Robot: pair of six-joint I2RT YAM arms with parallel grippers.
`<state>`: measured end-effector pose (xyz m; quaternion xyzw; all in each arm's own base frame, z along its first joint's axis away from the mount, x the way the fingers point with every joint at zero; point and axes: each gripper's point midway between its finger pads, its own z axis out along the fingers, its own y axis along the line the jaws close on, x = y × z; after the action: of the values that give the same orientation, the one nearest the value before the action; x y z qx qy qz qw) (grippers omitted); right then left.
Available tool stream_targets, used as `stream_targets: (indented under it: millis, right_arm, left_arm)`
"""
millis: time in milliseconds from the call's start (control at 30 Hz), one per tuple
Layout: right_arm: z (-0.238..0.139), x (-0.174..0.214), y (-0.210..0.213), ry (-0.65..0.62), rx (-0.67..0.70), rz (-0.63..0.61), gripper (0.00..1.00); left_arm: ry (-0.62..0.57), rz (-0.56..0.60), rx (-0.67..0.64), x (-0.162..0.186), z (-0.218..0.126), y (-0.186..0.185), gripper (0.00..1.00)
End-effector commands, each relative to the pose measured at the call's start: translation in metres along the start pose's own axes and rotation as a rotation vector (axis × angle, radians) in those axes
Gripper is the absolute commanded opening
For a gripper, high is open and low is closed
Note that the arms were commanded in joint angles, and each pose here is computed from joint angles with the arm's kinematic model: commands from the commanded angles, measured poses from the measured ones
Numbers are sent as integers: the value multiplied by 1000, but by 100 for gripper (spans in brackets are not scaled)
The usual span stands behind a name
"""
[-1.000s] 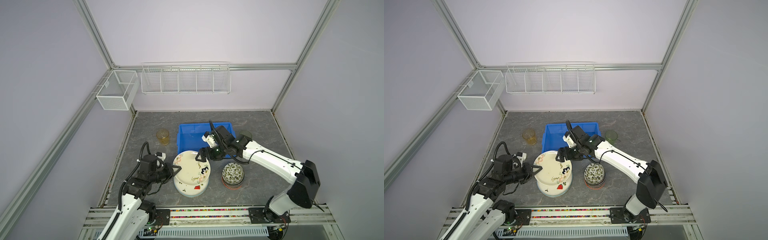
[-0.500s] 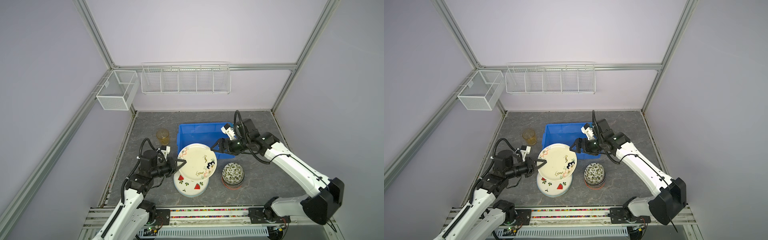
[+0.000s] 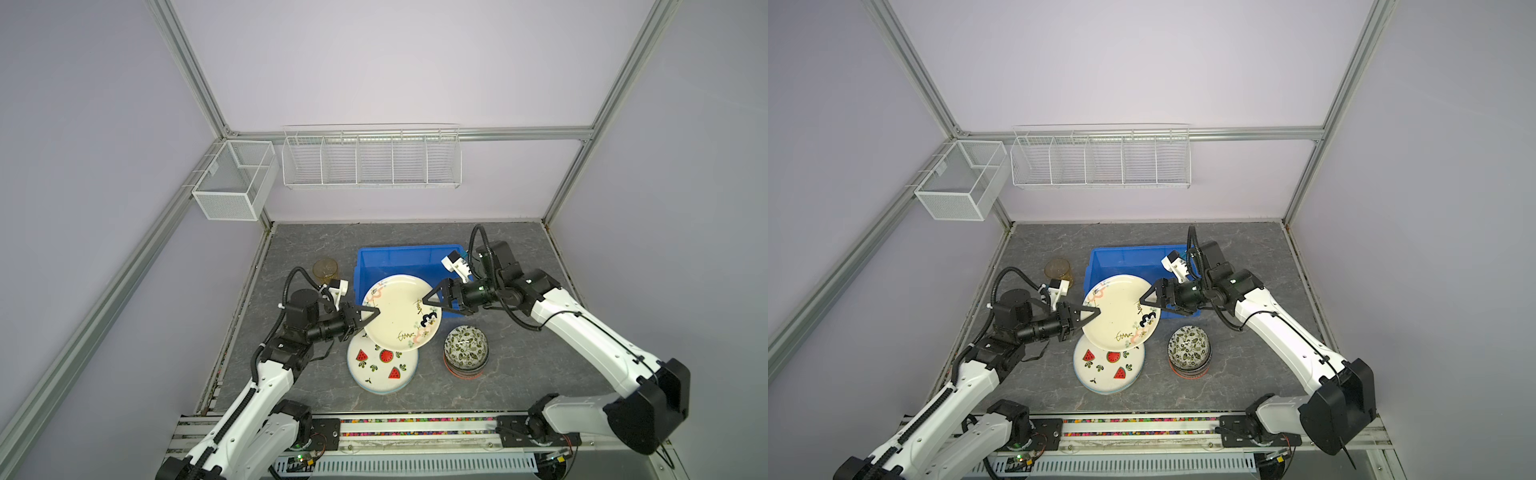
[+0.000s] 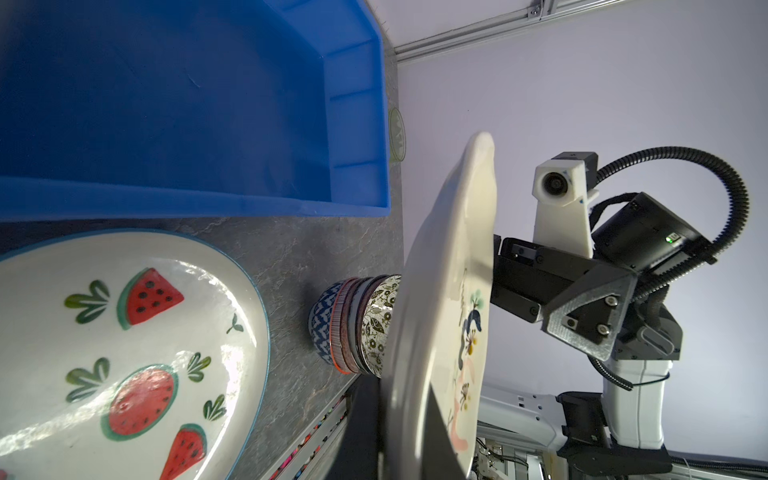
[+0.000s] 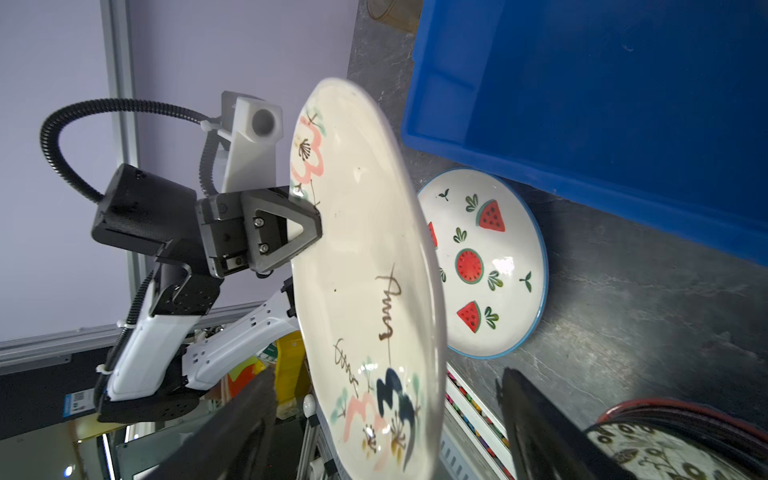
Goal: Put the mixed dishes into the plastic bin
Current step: 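Grasp the raised flower plate rim with the left gripper while right gripper holds it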
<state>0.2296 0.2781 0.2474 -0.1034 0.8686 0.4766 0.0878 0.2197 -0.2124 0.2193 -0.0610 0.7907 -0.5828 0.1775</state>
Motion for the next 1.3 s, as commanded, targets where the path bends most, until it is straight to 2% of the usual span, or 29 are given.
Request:
stream_targets:
  millis: [0, 367, 900, 1000, 1167, 1267]
  right_arm:
    - [-6, -2, 14, -20, -67, -6, 78]
    - [-16, 0, 6, -62, -29, 8, 45]
    - [-20, -7, -1, -116, -42, 20, 16]
    - [-19, -13, 0, -131, -43, 14, 7]
    - [-19, -23, 1, -160, -48, 8, 7]
    - [-21, -28, 0, -175, -46, 9, 7]
  left_arm:
    - [-12, 149, 159, -11, -1, -59, 0]
    - [14, 149, 167, -14, 17, -56, 0]
    - [13, 143, 145, -14, 26, -47, 0]
    - [17, 143, 144, -13, 28, -46, 15]
    - [13, 137, 138, -12, 29, -43, 34]
    - [4, 138, 136, -13, 28, -42, 54]
